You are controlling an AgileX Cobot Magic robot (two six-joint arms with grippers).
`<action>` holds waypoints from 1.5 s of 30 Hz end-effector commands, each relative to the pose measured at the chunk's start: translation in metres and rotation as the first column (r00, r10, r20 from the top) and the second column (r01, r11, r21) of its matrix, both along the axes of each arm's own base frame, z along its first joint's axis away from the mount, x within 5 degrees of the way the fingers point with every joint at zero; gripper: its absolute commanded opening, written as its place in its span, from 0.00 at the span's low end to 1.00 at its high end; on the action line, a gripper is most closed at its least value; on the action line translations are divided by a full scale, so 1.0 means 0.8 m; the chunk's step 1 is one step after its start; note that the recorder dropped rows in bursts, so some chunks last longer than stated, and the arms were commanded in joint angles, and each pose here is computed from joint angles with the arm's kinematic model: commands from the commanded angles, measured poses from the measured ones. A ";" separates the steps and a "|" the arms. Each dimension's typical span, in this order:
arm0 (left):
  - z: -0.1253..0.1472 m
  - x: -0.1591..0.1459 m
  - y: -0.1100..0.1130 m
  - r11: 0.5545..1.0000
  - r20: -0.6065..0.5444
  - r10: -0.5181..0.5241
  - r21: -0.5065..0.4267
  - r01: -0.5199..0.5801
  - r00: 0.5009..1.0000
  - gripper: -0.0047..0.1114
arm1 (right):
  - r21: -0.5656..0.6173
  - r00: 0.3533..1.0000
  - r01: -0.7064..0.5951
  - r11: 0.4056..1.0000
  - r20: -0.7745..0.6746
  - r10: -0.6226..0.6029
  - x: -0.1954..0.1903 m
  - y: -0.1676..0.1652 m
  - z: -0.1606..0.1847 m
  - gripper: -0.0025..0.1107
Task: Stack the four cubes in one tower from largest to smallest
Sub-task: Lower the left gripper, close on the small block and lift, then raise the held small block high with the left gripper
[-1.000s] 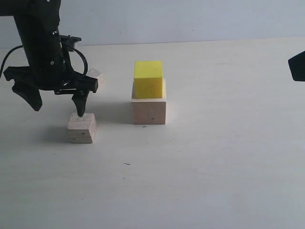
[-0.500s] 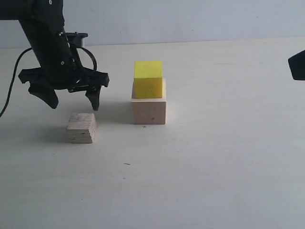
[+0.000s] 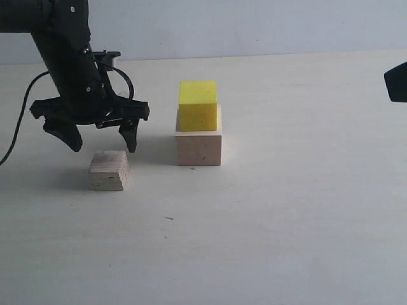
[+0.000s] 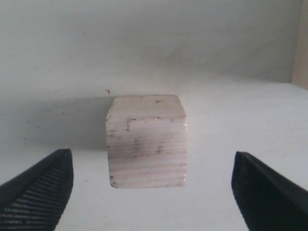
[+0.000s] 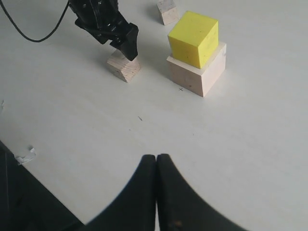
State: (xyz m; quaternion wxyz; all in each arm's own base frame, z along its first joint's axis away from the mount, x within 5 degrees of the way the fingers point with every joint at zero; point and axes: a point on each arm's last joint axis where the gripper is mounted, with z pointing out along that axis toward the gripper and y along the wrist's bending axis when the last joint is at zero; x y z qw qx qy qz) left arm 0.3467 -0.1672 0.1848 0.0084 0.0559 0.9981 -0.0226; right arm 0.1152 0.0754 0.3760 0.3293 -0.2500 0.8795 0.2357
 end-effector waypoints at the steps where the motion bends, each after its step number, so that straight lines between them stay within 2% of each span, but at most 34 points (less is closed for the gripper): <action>1: -0.012 0.002 -0.003 1.000 -0.009 -0.002 0.000 0.002 1.000 0.77 | 0.004 1.000 0.000 1.000 0.015 -0.001 0.000 0.000 0.001 0.02; 11: -0.043 0.007 -0.005 1.000 -0.045 -0.019 0.017 0.020 0.999 0.77 | 0.004 1.000 0.000 1.000 0.015 -0.001 0.000 0.000 0.001 0.02; 27: -0.072 0.009 -0.006 0.999 -0.096 -0.022 0.041 0.026 0.995 0.76 | 0.004 1.000 0.000 1.000 0.015 -0.001 0.000 0.000 0.001 0.02; 30: -0.072 0.009 -0.006 0.999 -0.096 -0.022 0.041 0.026 0.995 0.65 | 0.004 1.000 0.000 1.000 0.015 -0.001 0.000 0.000 0.001 0.02; 33: -0.072 0.007 -0.005 0.998 -0.112 -0.027 0.047 0.033 0.993 0.38 | 0.004 1.000 0.000 1.000 0.015 -0.001 0.000 0.000 0.001 0.02; 34: -0.072 0.006 -0.005 0.998 -0.117 -0.036 0.048 0.042 0.993 0.34 | 0.004 1.000 0.000 1.000 0.015 -0.001 0.000 0.000 0.001 0.02; 37: -0.071 0.003 -0.003 0.992 -0.145 -0.107 0.050 0.116 0.984 0.04 | 0.002 1.000 -0.002 1.000 0.012 0.002 -0.001 0.000 0.000 0.02; 40: -0.057 -0.002 0.001 0.975 -0.174 -0.204 0.056 0.216 0.964 0.04 | 0.001 1.000 -0.003 1.000 0.010 0.002 -0.001 0.000 0.000 0.02; 41: -0.042 0.000 0.005 0.964 -0.165 -0.242 0.074 0.257 0.956 0.04 | 0.001 1.000 -0.003 1.000 0.010 0.002 -0.001 0.000 0.000 0.02; 45: 0.031 0.007 0.004 0.896 -0.020 -0.439 0.060 0.439 0.898 0.04 | 0.001 1.000 -0.003 1.000 0.010 0.002 -0.001 0.000 0.000 0.02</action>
